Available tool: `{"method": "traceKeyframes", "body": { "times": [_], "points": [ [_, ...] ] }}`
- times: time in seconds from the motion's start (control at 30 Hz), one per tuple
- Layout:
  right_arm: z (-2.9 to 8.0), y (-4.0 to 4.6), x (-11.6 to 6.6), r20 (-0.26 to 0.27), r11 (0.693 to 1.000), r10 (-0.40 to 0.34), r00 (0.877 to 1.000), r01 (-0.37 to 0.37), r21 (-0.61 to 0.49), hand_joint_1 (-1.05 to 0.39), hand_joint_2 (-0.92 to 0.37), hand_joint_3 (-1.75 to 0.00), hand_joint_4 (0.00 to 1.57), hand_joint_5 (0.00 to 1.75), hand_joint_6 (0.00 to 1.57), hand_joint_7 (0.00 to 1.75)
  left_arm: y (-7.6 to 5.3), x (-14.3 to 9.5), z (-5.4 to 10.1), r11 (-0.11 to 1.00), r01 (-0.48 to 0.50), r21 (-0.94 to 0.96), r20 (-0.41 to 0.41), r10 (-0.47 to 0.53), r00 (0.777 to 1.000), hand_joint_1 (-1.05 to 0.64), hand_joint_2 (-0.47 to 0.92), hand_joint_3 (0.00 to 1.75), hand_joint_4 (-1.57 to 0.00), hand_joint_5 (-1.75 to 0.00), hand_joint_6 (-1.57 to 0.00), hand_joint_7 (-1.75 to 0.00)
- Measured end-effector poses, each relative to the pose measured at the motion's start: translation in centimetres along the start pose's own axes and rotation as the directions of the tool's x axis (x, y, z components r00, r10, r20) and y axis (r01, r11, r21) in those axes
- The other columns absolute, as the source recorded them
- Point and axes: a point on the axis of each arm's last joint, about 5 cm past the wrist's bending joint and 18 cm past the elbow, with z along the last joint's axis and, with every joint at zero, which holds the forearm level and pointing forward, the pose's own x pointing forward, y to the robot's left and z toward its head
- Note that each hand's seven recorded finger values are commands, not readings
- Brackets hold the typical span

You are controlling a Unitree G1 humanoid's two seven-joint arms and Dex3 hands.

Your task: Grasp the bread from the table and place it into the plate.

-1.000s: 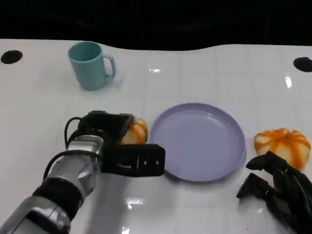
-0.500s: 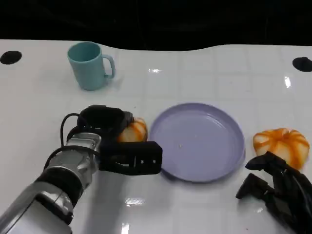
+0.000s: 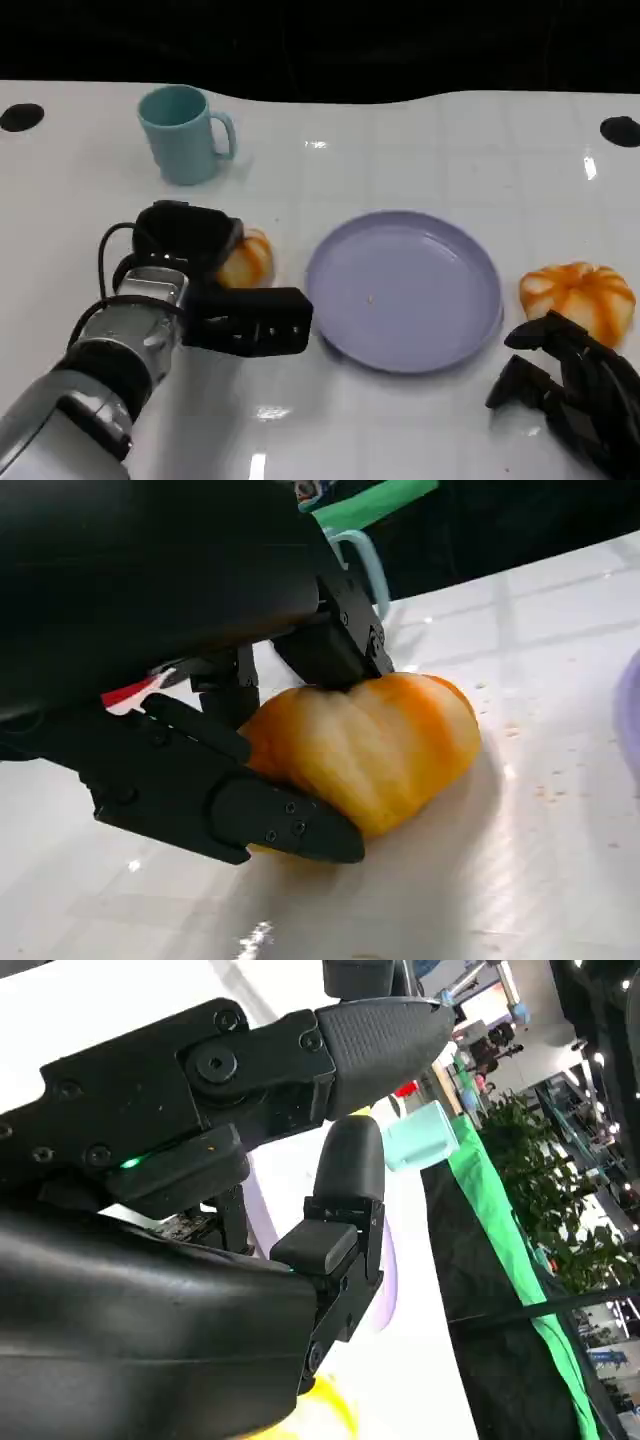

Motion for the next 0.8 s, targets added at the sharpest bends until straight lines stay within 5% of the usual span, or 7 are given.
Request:
{"method": "traceKeyframes", "body": {
  "times": [0.33,0.37,0.43,0.53,0.67,0.8],
  "points": [
    [0.0,-0.01,0.1,-0.001,1.0,0.004,1.0,-0.004,0.0,-0.55,-0.92,-0.23,0.65,1.57,0.59,1.24,0.0,0.0,0.1,1.0,-0.004,-0.003,0.004,0.004,1.0,-0.3,0.92,0.34,-0.74,-1.75,-0.99,-0.35],
    [0.0,-0.01,0.1,-0.001,1.0,0.004,1.0,-0.004,0.0,-0.55,-0.92,-0.22,0.66,1.54,0.59,1.22,0.0,0.0,0.1,1.0,-0.004,-0.003,0.004,0.004,1.0,-0.23,0.78,0.67,-0.83,-1.75,-0.81,-1.14],
    [0.0,0.02,0.1,0.0,1.0,0.006,1.0,-0.006,-0.001,-0.55,-0.92,-0.22,0.66,1.52,0.6,1.21,-0.3,-0.4,-0.1,0.983,-0.091,-0.158,0.049,0.1,0.994,-0.19,0.67,0.92,-0.88,-1.75,-0.69,-1.59],
    [0.0,0.01,0.1,0.003,1.0,0.002,1.0,-0.002,-0.005,-0.55,-0.92,-0.22,0.66,1.51,0.6,1.2,-0.8,-1.2,0.1,0.881,-0.238,-0.408,0.088,0.297,0.951,-0.18,0.63,1.01,-0.9,-1.75,-0.65,-1.73],
    [0.0,0.0,0.1,0.002,1.0,-0.003,1.0,0.003,-0.005,-0.55,-0.92,-0.22,0.67,1.5,0.6,1.2,-0.6,-1.2,-0.4,0.859,-0.274,-0.433,0.078,0.338,0.938,-0.18,0.62,1.02,-0.9,-1.75,-0.65,-1.75],
    [0.0,-0.02,0.1,0.006,1.0,-0.007,1.0,0.007,-0.01,-0.56,-0.92,-0.22,0.67,1.5,0.6,1.19,0.0,-1.1,0.0,0.812,-0.293,-0.505,0.097,0.39,0.916,-0.16,0.47,1.3,-0.92,-1.75,-0.69,-1.75]
  ]
}}
